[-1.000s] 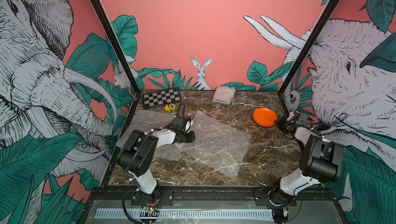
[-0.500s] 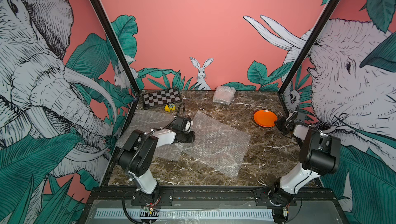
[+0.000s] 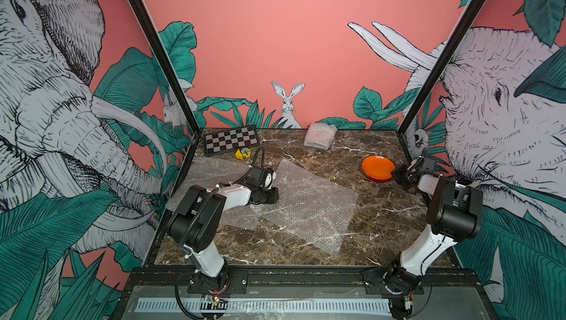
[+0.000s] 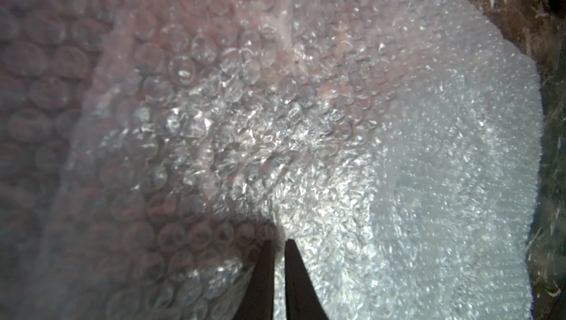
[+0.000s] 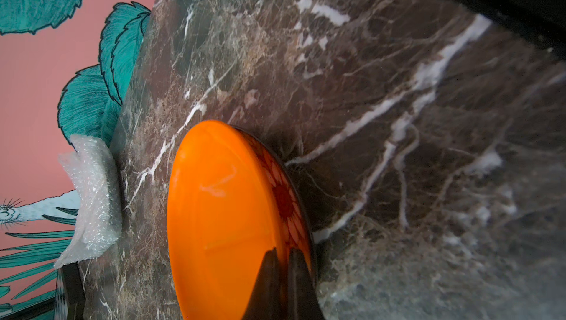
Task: Unpack dinner plates from bubble wrap
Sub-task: Place the plate on the plate.
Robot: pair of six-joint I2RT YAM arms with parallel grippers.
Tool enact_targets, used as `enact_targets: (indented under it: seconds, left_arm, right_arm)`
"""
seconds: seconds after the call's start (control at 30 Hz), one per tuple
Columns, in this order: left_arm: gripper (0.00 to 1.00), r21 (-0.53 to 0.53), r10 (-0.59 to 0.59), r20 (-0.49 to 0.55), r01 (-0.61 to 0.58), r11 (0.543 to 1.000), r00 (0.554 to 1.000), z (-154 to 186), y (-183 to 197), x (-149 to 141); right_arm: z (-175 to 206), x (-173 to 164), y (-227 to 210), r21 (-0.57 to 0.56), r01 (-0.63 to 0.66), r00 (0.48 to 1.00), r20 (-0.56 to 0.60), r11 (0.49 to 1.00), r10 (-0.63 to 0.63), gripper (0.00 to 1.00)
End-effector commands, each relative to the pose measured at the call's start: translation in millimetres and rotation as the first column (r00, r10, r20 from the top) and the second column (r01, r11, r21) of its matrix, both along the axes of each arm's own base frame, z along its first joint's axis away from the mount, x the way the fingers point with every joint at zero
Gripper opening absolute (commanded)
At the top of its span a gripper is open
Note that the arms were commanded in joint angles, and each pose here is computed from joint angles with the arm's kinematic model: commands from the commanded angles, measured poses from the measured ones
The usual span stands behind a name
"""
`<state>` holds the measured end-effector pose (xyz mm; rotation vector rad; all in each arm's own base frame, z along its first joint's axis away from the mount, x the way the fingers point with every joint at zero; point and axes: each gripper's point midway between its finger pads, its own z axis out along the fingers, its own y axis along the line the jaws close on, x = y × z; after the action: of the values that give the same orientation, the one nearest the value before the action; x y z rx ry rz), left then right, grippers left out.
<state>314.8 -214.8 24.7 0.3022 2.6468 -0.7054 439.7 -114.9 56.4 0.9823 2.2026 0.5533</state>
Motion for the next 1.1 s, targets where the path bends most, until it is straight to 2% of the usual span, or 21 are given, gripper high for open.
enact_targets:
  seconds: [0.0, 0.27, 0.5, 0.77, 1.0, 1.07]
  left_arm:
    - [0.13, 0.007, -0.001, -0.025, 0.001, 1.0, 1.0, -2.7, 0.8, -4.6]
    - [0.13, 0.005, -0.002, -0.023, 0.002, 1.0, 1.0, -2.1, 0.4, -4.9]
    - [0.13, 0.005, -0.002, -0.023, 0.002, 1.0, 1.0, -2.0, 0.8, -5.4]
    - [0.14, -0.002, -0.004, -0.018, 0.004, 1.0, 1.0, 1.3, -0.4, -4.4]
    - [0.17, -0.063, -0.037, 0.019, 0.038, 0.997, 0.999, 26.0, -13.0, 2.7]
    - [0.21, -0.083, -0.044, 0.038, 0.047, 0.995, 0.998, 37.1, -16.6, 5.6]
  right_arm:
    - [10.2, 8.4, -2.3, -0.014, -0.02, 0.999, 0.037, 1.0, 0.021, 0.01]
    - [3.6, 9.2, 0.0, -0.002, -0.044, 0.999, 0.009, 0.999, 0.044, 0.04]
    - [1.7, 8.1, 1.0, -0.001, -0.055, 0.998, -0.005, 0.998, 0.055, 0.13]
    - [3.8, 3.8, -0.3, -0.024, -0.06, 0.998, -0.021, 0.998, 0.059, 0.33]
    - [9.0, -5.4, -4.8, -0.081, -0.061, 0.997, -0.046, 0.995, 0.058, 0.42]
    - [11.4, -8.7, -5.9, -0.097, -0.058, 0.997, -0.047, 0.994, 0.053, 0.44]
